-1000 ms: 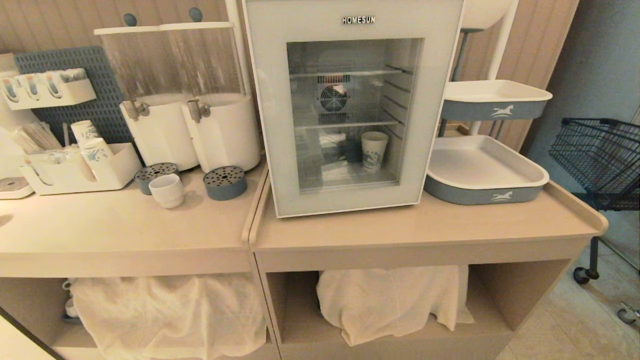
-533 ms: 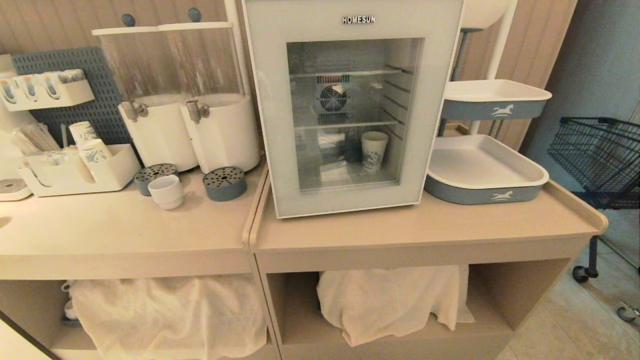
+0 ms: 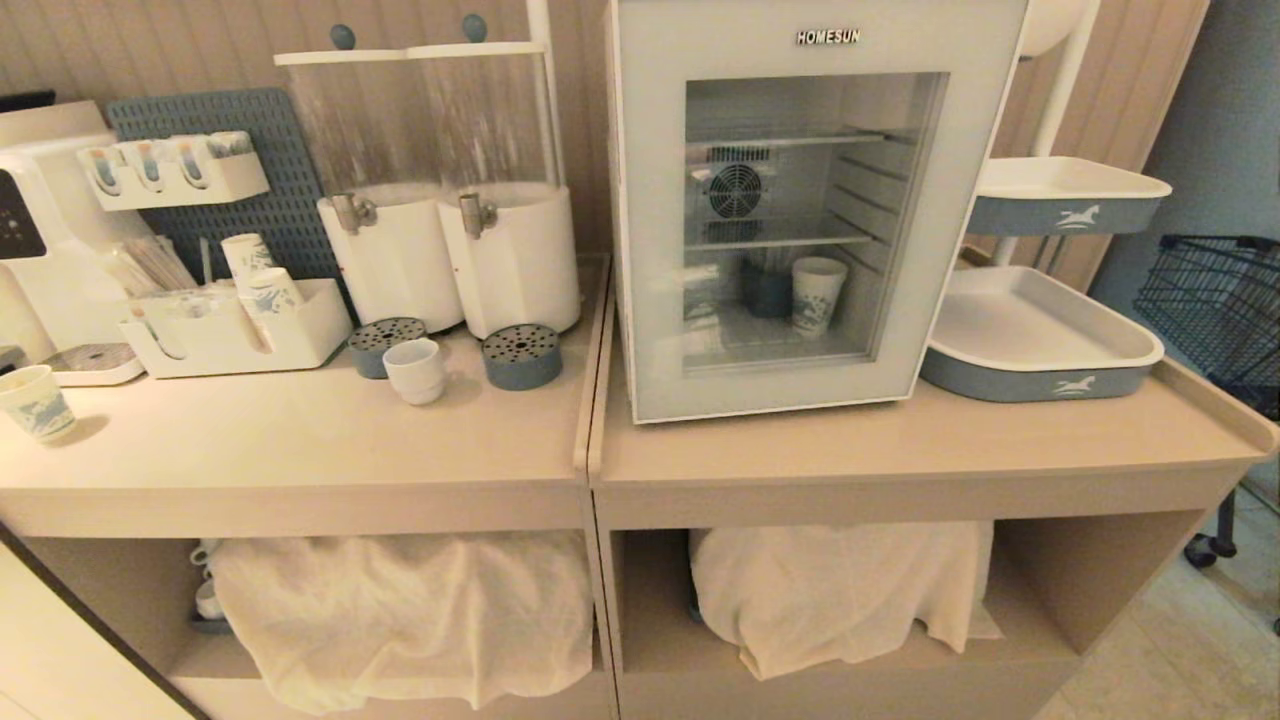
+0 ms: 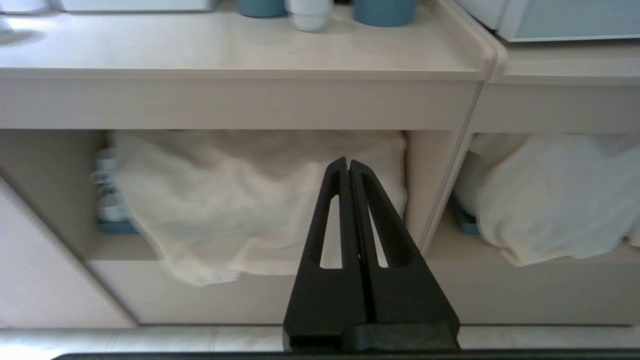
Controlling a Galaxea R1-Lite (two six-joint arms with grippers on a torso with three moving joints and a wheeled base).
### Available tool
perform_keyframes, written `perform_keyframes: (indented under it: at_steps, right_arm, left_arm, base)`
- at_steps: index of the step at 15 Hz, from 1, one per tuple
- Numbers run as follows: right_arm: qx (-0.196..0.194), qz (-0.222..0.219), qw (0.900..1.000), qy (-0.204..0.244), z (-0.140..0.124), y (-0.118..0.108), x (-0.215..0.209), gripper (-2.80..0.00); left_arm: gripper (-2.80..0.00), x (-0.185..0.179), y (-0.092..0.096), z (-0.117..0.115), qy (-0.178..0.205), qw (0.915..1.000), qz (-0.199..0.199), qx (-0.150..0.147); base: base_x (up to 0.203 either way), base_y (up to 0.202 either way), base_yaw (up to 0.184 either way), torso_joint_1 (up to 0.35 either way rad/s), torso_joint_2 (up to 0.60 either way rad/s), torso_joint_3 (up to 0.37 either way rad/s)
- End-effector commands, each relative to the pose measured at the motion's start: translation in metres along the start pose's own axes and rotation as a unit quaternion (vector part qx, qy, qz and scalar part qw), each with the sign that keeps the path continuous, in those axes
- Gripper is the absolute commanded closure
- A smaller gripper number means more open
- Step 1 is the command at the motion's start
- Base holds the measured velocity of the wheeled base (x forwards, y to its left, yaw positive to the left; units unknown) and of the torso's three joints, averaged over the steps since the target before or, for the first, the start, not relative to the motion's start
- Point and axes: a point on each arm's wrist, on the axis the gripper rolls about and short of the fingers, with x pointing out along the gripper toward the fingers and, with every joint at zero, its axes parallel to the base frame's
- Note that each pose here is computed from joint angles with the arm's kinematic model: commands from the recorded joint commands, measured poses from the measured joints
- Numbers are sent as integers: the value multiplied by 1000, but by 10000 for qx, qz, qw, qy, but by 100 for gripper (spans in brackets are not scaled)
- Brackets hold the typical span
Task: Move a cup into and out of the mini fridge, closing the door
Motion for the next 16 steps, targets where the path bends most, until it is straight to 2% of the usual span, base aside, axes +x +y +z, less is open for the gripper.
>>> perform_keyframes:
  at_steps: [1, 7, 10, 16]
  right_arm:
    - [0, 4, 10000, 9, 0, 0, 0, 0]
    - [23, -3, 10000, 2, 0, 0, 0, 0]
    - [23, 4, 10000, 2, 0, 0, 0, 0]
    - [23, 4, 10000, 2, 0, 0, 0, 0]
  left_arm:
    - [0, 0, 0, 0, 3, 10000, 3, -2]
    - [0, 0, 0, 0, -4, 10000, -3, 5]
    - [0, 0, 0, 0, 3, 10000, 5, 5]
    - [0, 0, 0, 0, -4, 10000, -3, 5]
  base:
    - [-180, 165, 3, 5, 7, 0]
    - [-178, 189, 13, 3, 3, 3]
    - [-9, 114, 6, 7, -2, 2]
    - [0, 189, 7, 2, 2, 3]
